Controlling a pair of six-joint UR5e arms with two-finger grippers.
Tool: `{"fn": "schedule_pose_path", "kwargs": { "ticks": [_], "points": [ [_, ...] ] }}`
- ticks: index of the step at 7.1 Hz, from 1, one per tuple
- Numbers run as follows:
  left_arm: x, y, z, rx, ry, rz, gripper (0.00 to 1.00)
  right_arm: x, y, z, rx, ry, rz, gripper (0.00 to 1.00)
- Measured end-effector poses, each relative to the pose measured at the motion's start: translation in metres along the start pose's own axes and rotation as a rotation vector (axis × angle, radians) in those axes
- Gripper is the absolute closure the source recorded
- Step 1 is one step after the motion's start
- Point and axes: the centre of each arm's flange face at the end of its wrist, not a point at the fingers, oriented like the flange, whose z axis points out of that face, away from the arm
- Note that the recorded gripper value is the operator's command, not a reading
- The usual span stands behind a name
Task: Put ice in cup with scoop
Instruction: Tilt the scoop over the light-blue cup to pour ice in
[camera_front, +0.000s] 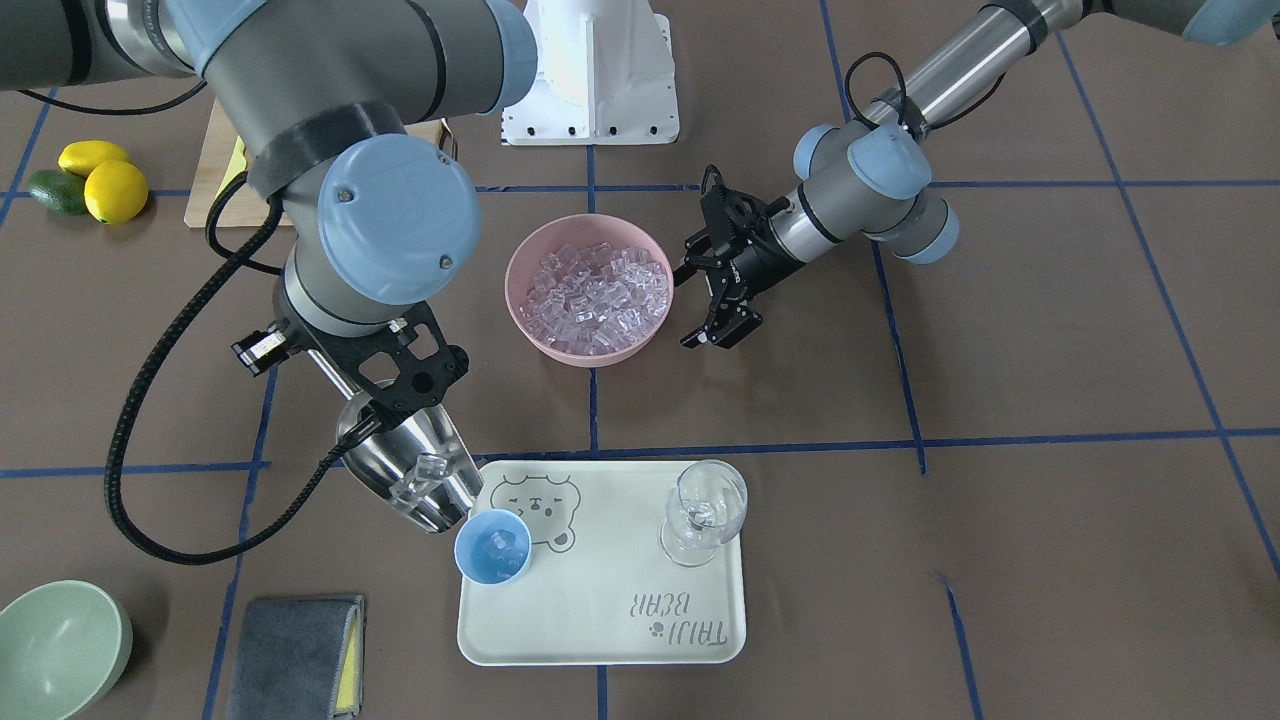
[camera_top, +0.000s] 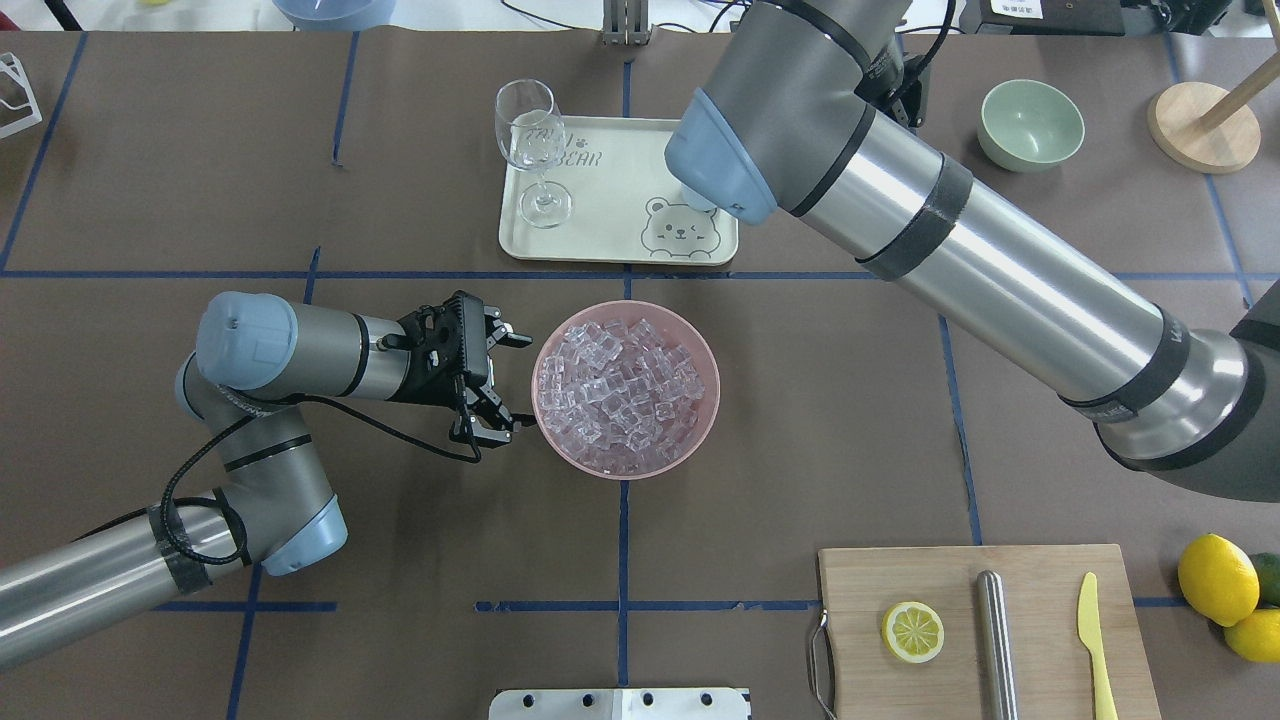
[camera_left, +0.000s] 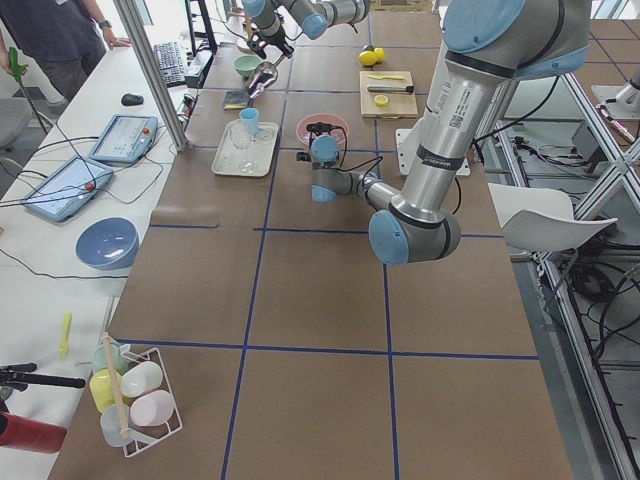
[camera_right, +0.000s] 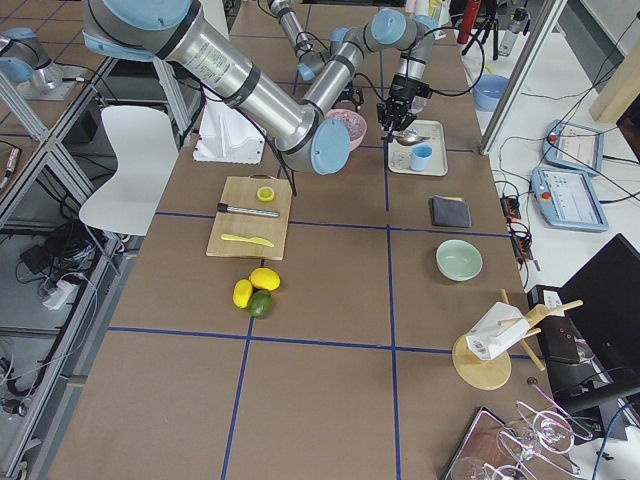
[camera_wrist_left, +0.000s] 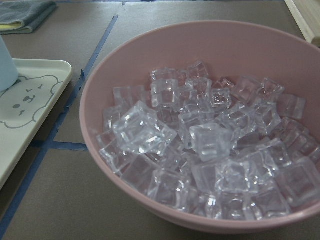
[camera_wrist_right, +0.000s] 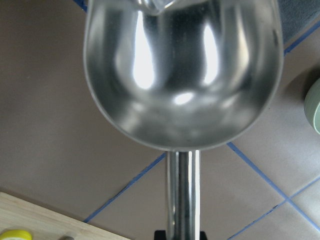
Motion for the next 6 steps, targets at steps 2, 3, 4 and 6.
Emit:
{"fn": "schedule_pose_path", "kwargs": {
  "ticks": [2, 3, 4, 6],
  "points": [
    [0.000, 0.000, 0.000, 0.000, 0.000, 0.000, 0.00, 0.012, -0.002, -0.002, -0.015, 0.007, -0.052, 1.00],
    [0.000, 0.000, 0.000, 0.000, 0.000, 0.000, 0.00, 0.016, -0.005, -0.004, -0.025, 0.008, -0.072, 1.00],
    [0.000, 0.000, 0.000, 0.000, 0.001, 0.000, 0.00, 0.018, -0.006, -0.007, -0.031, 0.010, -0.085, 1.00],
    [0.000, 0.000, 0.000, 0.000, 0.000, 0.000, 0.00, 0.019, -0.007, -0.009, -0.033, 0.010, -0.091, 1.00]
  ]
}}
